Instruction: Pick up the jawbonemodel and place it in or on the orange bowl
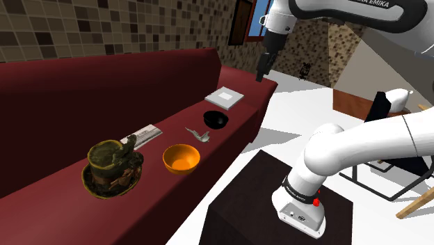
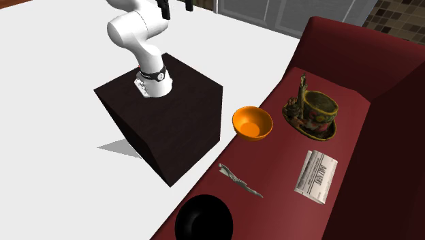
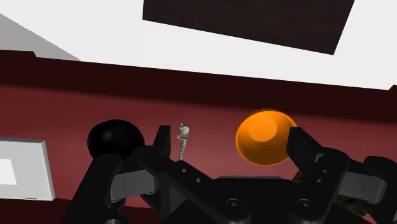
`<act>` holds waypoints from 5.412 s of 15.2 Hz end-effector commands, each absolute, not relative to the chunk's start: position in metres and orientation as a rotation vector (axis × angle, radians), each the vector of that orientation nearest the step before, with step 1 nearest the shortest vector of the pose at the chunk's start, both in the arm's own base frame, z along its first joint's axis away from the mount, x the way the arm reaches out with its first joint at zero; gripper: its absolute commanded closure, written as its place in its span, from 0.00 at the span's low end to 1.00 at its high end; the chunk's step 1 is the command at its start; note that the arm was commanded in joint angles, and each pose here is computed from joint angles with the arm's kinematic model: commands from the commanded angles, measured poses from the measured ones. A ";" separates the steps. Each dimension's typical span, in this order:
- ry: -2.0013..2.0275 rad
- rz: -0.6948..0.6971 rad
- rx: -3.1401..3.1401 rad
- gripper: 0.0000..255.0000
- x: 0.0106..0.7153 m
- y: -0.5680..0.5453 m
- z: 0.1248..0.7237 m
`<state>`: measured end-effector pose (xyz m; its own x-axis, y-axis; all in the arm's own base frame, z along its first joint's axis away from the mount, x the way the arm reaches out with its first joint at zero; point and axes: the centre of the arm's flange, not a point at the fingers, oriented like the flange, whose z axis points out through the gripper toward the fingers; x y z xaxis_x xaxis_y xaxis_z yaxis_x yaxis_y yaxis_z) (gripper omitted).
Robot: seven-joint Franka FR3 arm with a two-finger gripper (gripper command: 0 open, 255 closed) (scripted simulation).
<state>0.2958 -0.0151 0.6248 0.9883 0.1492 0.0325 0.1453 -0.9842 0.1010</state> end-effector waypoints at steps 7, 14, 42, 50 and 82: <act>0.237 0.042 3.058 0.00 0.344 -0.034 0.562; 0.250 0.019 3.086 0.00 0.399 -0.053 0.488; 0.306 -0.077 3.195 0.00 0.608 -0.107 0.178; 0.307 -0.078 3.196 0.00 0.607 -0.105 0.135; 0.307 -0.078 3.196 1.00 0.607 -0.105 0.209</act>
<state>0.6078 -0.1042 0.2034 0.9807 0.1913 -0.0413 0.1880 -0.9794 -0.0737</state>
